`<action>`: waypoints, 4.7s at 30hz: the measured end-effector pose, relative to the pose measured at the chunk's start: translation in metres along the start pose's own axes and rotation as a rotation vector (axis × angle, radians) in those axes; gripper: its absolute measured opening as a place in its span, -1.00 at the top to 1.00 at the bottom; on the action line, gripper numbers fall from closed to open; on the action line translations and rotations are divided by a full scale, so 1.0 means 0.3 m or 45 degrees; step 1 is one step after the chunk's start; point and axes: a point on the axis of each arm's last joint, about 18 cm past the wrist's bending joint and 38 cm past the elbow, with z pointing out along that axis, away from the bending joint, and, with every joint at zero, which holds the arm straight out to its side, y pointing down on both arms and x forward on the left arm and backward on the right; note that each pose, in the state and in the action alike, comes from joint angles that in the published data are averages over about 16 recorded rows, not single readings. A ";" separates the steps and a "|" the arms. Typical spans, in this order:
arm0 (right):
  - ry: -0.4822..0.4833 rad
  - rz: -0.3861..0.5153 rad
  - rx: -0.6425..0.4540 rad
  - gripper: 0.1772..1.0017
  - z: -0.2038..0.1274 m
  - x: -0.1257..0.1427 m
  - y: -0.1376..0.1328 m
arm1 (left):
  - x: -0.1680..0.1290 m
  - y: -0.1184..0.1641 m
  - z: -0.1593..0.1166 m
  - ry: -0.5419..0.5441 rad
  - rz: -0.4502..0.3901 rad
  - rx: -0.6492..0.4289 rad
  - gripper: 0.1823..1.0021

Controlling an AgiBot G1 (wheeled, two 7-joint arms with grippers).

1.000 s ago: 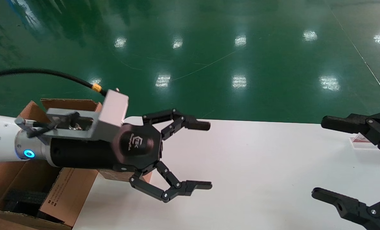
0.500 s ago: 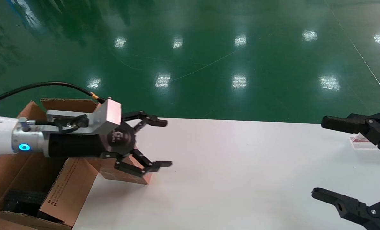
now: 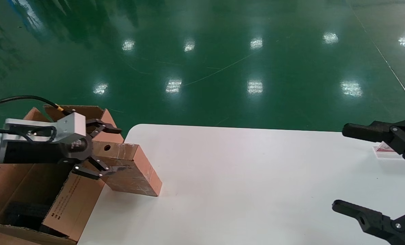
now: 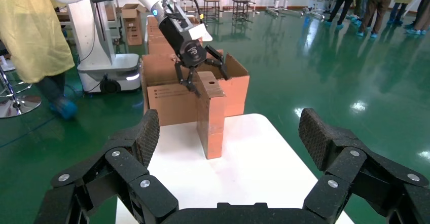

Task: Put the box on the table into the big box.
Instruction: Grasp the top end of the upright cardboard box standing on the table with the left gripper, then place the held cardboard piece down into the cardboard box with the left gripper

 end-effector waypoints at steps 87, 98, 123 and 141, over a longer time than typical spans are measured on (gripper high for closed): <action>0.000 0.000 0.000 0.90 0.000 0.000 0.000 | -0.299 -0.083 -0.350 -0.403 -0.493 0.126 0.52; 0.000 0.000 0.000 0.97 0.000 0.000 0.000 | -0.249 0.010 -0.651 -0.622 -0.677 0.001 0.53; 0.000 0.000 0.000 0.96 0.000 0.000 0.000 | -0.074 0.423 -0.615 -0.791 -1.030 -0.222 0.54; 0.000 0.000 0.000 0.60 0.000 0.000 0.000 | -0.052 0.565 -0.554 -0.961 -1.022 -0.350 0.54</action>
